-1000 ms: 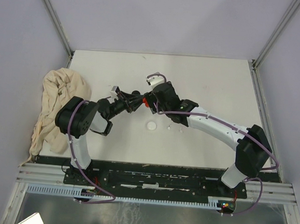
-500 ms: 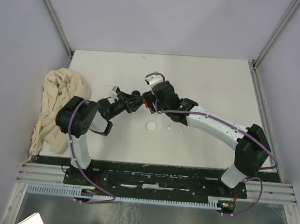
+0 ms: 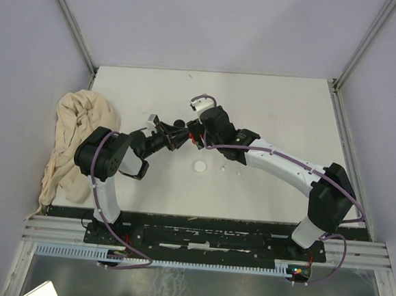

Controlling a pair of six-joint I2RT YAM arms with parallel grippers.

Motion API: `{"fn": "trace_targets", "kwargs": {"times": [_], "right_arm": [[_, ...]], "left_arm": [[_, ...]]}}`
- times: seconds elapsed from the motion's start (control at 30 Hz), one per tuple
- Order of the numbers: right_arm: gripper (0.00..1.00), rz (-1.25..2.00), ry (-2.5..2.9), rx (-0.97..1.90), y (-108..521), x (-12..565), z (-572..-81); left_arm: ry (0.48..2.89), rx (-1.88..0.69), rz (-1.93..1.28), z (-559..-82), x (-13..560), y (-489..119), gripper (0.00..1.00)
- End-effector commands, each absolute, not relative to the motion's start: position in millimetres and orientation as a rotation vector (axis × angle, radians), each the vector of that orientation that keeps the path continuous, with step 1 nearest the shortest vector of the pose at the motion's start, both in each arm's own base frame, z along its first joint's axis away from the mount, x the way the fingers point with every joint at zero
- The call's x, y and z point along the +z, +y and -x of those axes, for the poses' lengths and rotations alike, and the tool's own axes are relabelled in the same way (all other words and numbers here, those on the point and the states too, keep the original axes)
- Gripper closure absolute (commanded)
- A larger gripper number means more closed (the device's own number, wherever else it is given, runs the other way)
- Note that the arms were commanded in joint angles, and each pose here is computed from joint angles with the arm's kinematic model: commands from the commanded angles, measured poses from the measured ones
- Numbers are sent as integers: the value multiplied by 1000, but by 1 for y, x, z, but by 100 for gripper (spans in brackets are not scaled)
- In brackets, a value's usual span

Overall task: Insert the wireless bluetooth earbuds into the charging case
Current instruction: Place the earbud in the charging case, then adjust the earbud at the center of the board.

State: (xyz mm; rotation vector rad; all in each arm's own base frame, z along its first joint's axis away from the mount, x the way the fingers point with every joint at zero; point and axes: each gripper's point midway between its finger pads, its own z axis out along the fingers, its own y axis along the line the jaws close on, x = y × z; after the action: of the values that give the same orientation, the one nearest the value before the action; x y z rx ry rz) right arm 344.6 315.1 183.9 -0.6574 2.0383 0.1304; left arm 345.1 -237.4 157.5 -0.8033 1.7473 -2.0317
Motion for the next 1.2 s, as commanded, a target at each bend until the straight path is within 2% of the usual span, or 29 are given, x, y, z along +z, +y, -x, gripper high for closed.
{"fn": "trace_targets", "kwargs": {"times": [0.0, 0.5, 0.7, 1.0, 1.17], "right_arm": [[18, 612, 1995, 165, 324, 203, -355], [18, 587, 1977, 168, 322, 210, -356], [18, 490, 1947, 134, 290, 229, -354], [19, 318, 2211, 97, 217, 160, -375], [20, 314, 2314, 16, 207, 124, -384]], "left_arm": [[1604, -2083, 529, -332, 197, -241, 97], [1602, -2087, 536, -332, 197, -243, 97], [1583, -2057, 608, -342, 189, -237, 97], [1542, -1978, 690, -349, 181, -220, 97], [1537, -1982, 677, -348, 185, -220, 97]]}}
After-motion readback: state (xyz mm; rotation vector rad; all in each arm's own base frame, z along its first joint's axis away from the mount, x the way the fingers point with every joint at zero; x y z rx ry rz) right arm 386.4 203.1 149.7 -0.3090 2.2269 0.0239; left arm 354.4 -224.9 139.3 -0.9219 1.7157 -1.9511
